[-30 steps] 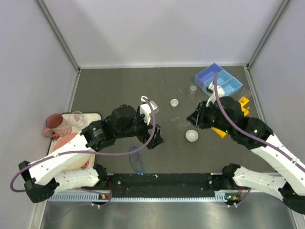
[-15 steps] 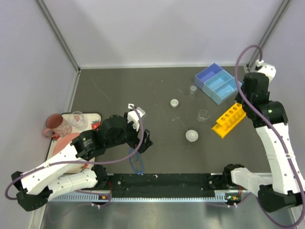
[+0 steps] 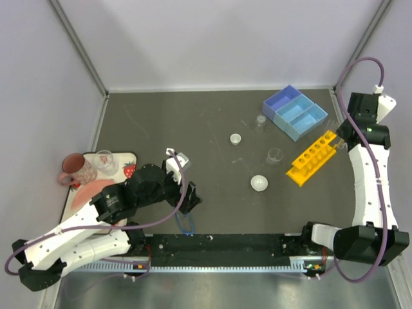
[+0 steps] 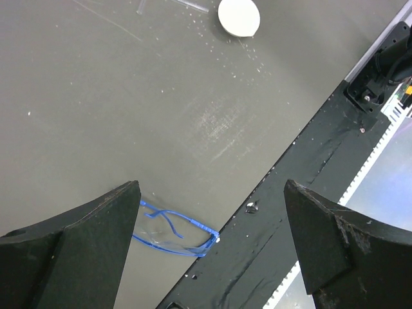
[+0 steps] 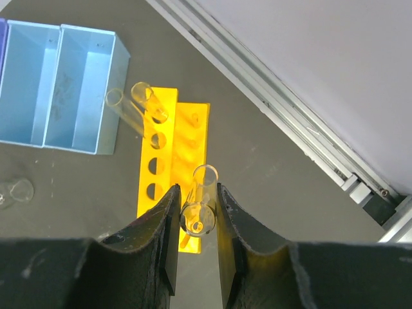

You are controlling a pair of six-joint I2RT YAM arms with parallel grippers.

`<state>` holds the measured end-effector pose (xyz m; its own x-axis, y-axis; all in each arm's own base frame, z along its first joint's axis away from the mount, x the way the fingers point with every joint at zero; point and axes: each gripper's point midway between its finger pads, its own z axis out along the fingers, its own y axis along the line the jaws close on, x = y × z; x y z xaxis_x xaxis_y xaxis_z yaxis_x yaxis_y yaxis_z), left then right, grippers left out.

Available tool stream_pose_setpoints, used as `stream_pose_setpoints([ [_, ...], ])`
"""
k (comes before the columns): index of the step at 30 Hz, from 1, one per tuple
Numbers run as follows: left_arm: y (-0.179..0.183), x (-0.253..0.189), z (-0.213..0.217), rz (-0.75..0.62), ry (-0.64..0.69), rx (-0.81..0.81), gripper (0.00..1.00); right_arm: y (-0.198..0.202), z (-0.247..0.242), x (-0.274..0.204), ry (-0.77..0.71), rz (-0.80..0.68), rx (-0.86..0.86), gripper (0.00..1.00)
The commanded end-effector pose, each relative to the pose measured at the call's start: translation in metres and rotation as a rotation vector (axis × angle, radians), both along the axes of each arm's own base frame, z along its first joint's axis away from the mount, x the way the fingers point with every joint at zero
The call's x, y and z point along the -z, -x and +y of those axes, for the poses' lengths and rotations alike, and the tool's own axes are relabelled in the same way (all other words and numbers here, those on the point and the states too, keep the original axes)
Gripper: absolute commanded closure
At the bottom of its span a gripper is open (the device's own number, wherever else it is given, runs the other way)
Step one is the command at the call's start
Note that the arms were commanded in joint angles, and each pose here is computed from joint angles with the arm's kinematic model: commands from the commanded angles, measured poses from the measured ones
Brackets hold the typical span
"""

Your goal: Organize the chemistry lab equipment

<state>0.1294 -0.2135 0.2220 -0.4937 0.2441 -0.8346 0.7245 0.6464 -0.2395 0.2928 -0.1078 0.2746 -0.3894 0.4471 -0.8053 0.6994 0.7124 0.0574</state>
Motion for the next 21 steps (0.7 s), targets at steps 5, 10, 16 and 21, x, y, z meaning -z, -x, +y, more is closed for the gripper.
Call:
stream_pose_setpoints([
  [5,0.001,0.005,0.001,-0.004,0.040,-0.010,0.01,-0.020,-0.035,0.011,0.008,-0.001,0.143,0.81],
  [10,0.005,0.004,0.001,-0.009,0.057,0.007,0.01,-0.024,-0.045,0.026,-0.020,0.021,0.176,0.81],
  [16,0.007,0.005,0.003,-0.011,0.056,0.013,0.01,-0.029,-0.054,0.041,-0.081,0.023,0.193,0.81],
  [21,0.009,0.002,0.004,-0.017,0.069,0.017,0.01,-0.038,-0.054,0.056,-0.157,-0.001,0.192,0.81],
])
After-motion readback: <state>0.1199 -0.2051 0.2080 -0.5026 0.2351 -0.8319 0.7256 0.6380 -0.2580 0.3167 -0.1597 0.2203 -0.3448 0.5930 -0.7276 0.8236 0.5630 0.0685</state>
